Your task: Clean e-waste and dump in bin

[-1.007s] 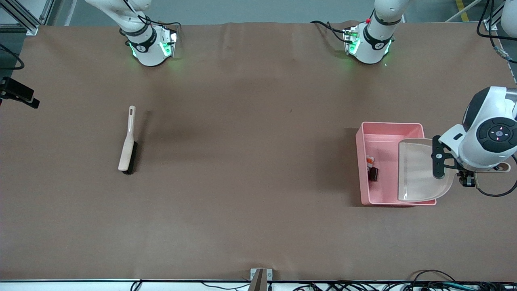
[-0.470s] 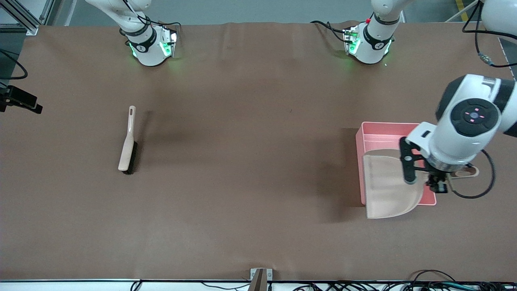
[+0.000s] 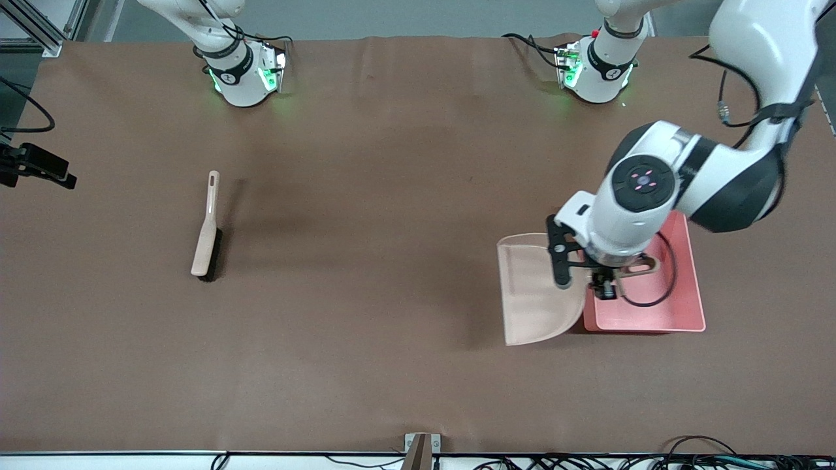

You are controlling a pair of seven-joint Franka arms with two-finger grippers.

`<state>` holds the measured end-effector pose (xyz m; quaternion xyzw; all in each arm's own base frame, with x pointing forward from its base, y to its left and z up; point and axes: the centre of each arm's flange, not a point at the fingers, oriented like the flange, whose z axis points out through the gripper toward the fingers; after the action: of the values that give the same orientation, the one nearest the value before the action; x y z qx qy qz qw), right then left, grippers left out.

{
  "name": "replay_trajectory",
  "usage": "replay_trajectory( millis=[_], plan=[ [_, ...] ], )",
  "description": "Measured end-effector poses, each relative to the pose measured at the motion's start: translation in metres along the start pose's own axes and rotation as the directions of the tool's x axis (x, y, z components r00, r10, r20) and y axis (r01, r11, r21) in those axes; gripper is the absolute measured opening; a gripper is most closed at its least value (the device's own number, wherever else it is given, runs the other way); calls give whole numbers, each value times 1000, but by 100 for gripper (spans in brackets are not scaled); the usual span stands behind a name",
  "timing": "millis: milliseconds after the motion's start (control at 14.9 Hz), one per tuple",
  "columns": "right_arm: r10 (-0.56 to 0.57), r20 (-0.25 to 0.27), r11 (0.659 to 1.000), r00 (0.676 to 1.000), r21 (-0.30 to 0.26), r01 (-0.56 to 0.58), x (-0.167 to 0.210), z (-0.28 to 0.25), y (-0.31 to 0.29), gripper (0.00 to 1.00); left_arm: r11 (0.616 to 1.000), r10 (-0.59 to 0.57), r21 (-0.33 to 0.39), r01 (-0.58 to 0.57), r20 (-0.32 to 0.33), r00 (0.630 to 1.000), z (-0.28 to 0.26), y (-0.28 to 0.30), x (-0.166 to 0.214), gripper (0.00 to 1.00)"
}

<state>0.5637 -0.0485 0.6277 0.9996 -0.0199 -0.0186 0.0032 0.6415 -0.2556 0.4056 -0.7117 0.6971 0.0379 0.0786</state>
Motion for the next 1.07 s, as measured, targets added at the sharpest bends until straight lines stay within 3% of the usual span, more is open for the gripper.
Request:
replay_trajectory(
  millis=[201,537,738,1074],
  plan=[
    [-9,-12,1000,1000,-2,9,2,-1,-16,100,1000,9,-28,-10,-39,999,24,10,36,33],
    [5,-15,1000,1000,-4,-5,2,-1,-11,100,999,35,-17,-39,-174,984,71,45,79,33],
    [10,-18,1000,1000,-5,-10,2,-1,-8,100,1000,13,-8,-16,-230,973,95,73,81,33],
    [16,-25,1000,1000,-5,-16,3,-2,-7,100,1000,-11,-19,6,-243,970,136,108,72,33]
  ],
)
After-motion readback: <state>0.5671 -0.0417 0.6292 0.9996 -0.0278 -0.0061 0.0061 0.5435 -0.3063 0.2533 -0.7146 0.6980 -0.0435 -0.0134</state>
